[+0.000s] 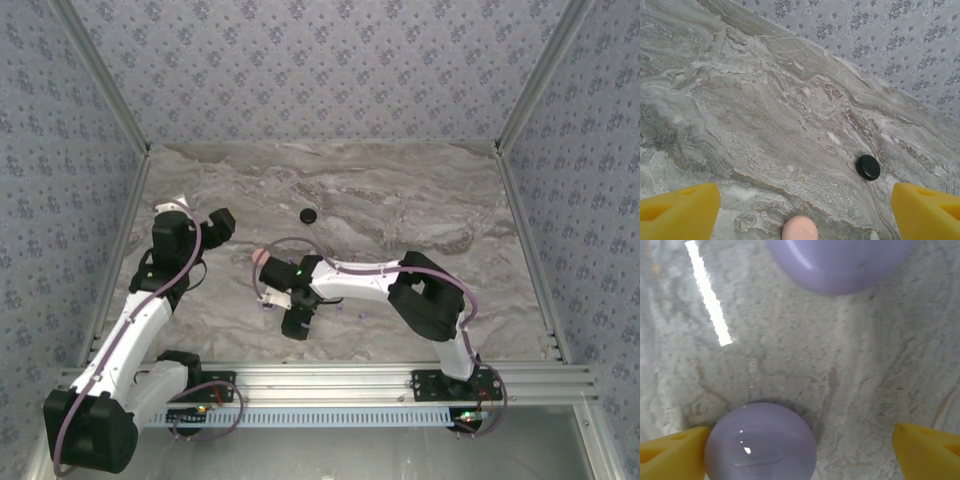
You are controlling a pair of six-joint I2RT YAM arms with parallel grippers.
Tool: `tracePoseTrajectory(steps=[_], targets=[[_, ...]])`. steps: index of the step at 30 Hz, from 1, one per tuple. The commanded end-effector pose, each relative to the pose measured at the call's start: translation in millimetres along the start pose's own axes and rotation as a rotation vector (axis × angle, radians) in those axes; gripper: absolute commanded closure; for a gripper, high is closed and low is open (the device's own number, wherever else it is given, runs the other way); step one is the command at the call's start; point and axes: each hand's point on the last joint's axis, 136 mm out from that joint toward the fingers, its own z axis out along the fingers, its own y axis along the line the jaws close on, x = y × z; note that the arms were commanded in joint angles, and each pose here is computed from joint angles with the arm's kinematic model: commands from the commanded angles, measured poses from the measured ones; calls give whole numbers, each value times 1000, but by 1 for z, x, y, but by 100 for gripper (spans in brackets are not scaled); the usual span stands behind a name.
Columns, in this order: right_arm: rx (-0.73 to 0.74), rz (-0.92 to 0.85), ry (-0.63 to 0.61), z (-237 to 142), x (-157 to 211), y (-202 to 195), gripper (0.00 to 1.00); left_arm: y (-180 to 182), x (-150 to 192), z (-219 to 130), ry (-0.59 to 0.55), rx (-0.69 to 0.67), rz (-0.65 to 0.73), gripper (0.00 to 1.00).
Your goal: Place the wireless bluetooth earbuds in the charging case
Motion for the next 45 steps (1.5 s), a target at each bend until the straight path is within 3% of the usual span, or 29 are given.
tracePoseTrajectory(steps=[1,25,33,38,41,45], targets=[[42,74,-10,-2,-6,-17,7,1,-5,-5,-20,-6,12,12],[91,312,-8,-9,7,-66,10,-1,-6,-3,-16,1,7,11],[9,343,-154,-29,0,-66,9,-2,-7,-1,-13,4,7,11],[-58,239,-331,-62,-7,-53,3,-3,-7,-2,-13,7,13,11],[-102,128,-341,-62,10,-34,0,-4,-8,-3,-15,12,15,11],[-49,-21,-300,-52,29,-31,0,-1,-5,-4,-14,9,11,11]])
